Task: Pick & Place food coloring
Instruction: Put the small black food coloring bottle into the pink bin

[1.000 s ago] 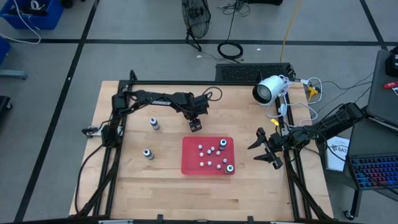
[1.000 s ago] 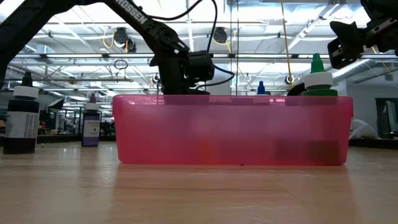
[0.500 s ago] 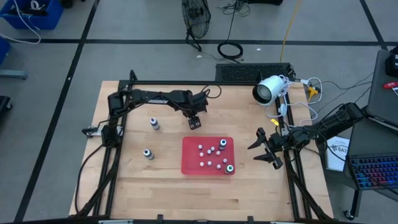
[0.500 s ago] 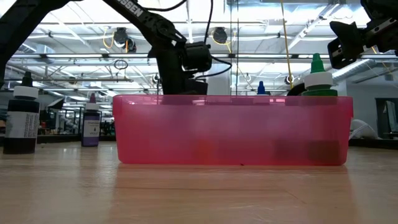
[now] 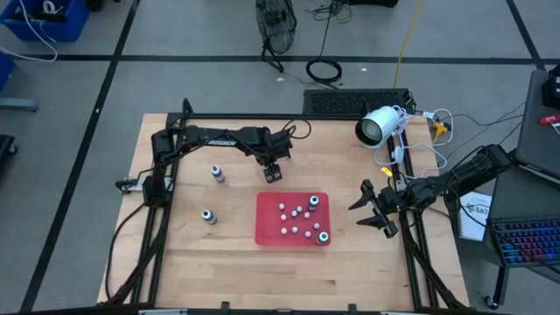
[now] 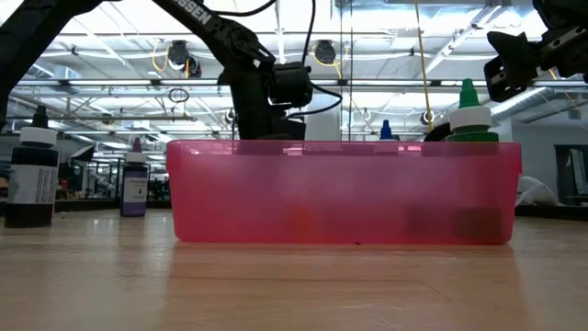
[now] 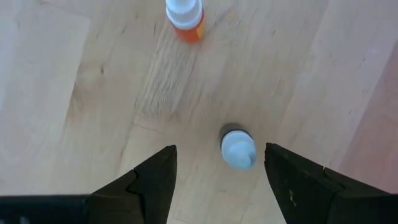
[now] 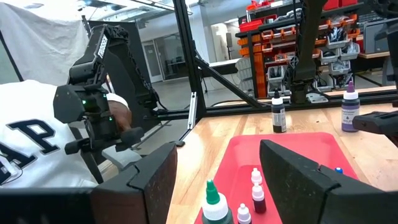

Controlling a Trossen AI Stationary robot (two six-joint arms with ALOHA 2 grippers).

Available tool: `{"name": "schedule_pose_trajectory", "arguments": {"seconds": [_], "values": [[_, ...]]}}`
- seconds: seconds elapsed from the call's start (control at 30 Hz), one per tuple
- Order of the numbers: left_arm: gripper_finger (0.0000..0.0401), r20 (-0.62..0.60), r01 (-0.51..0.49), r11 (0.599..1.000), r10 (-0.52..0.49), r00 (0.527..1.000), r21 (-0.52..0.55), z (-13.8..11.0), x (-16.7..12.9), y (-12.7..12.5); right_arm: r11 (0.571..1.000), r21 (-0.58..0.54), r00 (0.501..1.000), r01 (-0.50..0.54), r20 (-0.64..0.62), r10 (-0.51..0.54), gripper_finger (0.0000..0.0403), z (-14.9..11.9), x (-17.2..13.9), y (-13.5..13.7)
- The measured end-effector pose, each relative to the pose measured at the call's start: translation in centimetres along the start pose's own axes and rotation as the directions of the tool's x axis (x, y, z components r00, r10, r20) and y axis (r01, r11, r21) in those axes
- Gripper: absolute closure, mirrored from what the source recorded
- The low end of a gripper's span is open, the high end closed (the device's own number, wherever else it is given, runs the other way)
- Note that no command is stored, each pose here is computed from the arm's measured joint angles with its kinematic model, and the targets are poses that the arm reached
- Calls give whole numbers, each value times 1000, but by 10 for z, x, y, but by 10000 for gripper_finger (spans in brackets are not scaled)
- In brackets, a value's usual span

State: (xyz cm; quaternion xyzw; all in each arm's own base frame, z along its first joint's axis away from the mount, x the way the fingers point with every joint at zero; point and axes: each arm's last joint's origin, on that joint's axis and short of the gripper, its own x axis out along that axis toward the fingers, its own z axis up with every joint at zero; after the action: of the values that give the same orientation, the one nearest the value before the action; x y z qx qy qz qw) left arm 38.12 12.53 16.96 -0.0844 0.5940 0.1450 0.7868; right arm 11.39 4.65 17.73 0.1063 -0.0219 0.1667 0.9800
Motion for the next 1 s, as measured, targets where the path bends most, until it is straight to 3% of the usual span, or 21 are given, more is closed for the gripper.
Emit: {"name": "schedule_pose_trajectory", "arguments": {"seconds": [0.1,0.4,0.57,0.7,1.0], "values": [[167,1,0,1000,0,1000,0,0,0,0,1000,0,1000,0,0,0,185,0,0,0],[267,1,50,999,-50,999,-13,0,0,-1,1000,0,1000,0,0,0,186,0,0,0],[293,1,47,999,-47,999,-24,0,0,-1,1000,0,1000,0,0,0,188,0,0,0],[283,0,47,999,-47,999,-27,0,0,-1,1000,0,1000,0,0,0,185,0,0,0],[199,-1,44,999,-44,999,-27,1,8,-2,1000,0,1000,0,0,0,187,0,0,0]]}}
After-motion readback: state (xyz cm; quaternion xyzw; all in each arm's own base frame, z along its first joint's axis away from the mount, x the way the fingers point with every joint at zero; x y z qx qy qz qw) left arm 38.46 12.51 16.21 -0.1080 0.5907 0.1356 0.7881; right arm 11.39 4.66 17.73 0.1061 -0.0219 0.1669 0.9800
